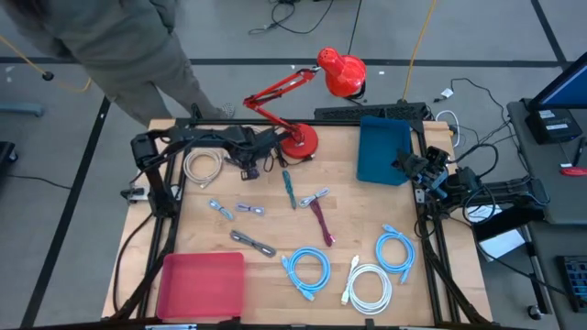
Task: Sort cables
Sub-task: Put the top gray usb cable into the blue bin
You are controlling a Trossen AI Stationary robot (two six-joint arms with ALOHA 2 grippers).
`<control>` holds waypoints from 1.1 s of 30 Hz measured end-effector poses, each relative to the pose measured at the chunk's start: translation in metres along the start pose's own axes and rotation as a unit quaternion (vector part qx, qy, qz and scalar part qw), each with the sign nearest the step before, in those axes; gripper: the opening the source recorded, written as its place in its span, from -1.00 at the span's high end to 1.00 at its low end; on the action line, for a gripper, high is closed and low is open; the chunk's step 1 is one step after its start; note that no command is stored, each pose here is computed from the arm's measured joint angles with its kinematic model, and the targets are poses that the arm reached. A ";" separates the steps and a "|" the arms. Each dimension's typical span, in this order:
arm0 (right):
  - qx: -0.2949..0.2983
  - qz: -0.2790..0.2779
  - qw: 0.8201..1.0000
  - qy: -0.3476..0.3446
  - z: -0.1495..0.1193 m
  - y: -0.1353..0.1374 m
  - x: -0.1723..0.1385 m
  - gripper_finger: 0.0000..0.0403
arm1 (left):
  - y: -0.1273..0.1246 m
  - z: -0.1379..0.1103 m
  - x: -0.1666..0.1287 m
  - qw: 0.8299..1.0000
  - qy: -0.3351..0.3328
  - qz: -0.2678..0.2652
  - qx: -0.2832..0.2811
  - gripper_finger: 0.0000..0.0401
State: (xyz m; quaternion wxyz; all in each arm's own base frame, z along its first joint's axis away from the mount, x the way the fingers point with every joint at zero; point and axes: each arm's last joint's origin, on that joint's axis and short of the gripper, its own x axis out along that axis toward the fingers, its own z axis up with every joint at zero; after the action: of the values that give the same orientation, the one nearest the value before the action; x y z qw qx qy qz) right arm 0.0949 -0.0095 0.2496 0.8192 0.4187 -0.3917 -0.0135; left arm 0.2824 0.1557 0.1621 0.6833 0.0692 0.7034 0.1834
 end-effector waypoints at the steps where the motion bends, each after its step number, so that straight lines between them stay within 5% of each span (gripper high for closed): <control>1: 0.000 0.000 1.000 0.000 0.000 0.000 0.000 1.00 | 0.001 0.000 0.000 1.000 -0.003 0.002 -0.001 0.37; 17: 0.008 0.000 1.000 0.000 0.000 0.000 0.000 1.00 | 0.009 0.005 0.019 0.997 -0.010 -0.025 -0.075 0.24; 27: 0.015 0.001 1.000 0.001 0.000 0.000 0.000 1.00 | 0.008 0.007 0.020 0.991 -0.027 -0.057 -0.120 0.92; 33: 0.026 0.001 1.000 0.001 0.000 0.000 0.000 1.00 | 0.008 0.006 0.020 0.984 -0.016 -0.055 -0.171 0.97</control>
State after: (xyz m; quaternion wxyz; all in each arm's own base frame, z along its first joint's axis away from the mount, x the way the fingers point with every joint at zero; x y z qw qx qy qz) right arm 0.0949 -0.0095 0.2496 0.8082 0.4400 -0.3915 -0.0021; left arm 0.2862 0.1710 0.1464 0.7051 -0.0843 0.6535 0.2621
